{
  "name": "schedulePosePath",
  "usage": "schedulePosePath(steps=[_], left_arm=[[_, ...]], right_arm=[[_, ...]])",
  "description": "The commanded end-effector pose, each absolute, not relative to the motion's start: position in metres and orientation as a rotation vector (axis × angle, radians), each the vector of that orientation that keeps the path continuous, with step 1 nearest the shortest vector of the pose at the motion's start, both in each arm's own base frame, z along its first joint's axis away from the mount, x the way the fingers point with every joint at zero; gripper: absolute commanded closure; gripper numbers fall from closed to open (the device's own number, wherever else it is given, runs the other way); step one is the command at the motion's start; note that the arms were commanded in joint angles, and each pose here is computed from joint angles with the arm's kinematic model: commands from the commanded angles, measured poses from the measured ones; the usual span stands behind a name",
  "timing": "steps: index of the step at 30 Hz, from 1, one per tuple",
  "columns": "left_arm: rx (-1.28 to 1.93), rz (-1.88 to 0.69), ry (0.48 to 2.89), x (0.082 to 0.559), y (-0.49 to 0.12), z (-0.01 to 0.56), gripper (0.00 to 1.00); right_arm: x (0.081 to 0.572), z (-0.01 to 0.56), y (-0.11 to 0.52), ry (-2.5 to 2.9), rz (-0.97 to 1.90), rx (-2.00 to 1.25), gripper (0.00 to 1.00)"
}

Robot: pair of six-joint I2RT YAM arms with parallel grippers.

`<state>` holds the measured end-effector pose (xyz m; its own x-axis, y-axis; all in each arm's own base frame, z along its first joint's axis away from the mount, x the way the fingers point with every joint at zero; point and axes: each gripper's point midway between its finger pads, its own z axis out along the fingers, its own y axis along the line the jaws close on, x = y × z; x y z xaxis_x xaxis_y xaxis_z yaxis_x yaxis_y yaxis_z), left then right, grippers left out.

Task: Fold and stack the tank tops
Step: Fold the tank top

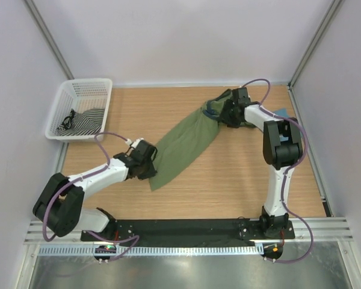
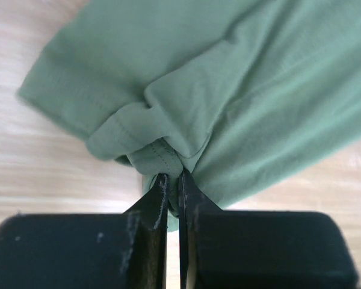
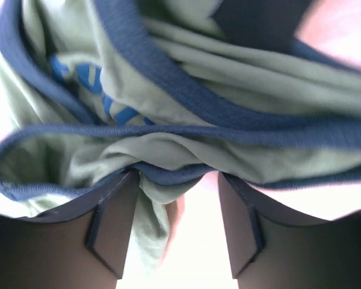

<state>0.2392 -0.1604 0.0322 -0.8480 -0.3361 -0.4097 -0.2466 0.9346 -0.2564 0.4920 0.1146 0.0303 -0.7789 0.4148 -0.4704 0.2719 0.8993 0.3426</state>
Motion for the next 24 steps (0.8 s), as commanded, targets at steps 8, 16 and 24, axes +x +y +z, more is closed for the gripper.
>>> schedulePosePath(steps=[8, 16, 24], left_arm=[[-0.325, -0.301, 2.688, 0.165, -0.206, 0.019, 1.0], [-0.21, -0.323, 2.71, 0.132, -0.255, 0.013, 1.0], [-0.314, -0.413, 2.656, 0.11, -0.272, 0.02, 0.82]], right_arm=[[0.564, 0.025, 0.163, 2.436, 0.688, 0.519, 0.29], [0.593, 0.023, 0.187, 2.389, 0.875, 0.524, 0.45], [0.63, 0.042, 0.202, 2.303, 0.957, 0.486, 0.4]])
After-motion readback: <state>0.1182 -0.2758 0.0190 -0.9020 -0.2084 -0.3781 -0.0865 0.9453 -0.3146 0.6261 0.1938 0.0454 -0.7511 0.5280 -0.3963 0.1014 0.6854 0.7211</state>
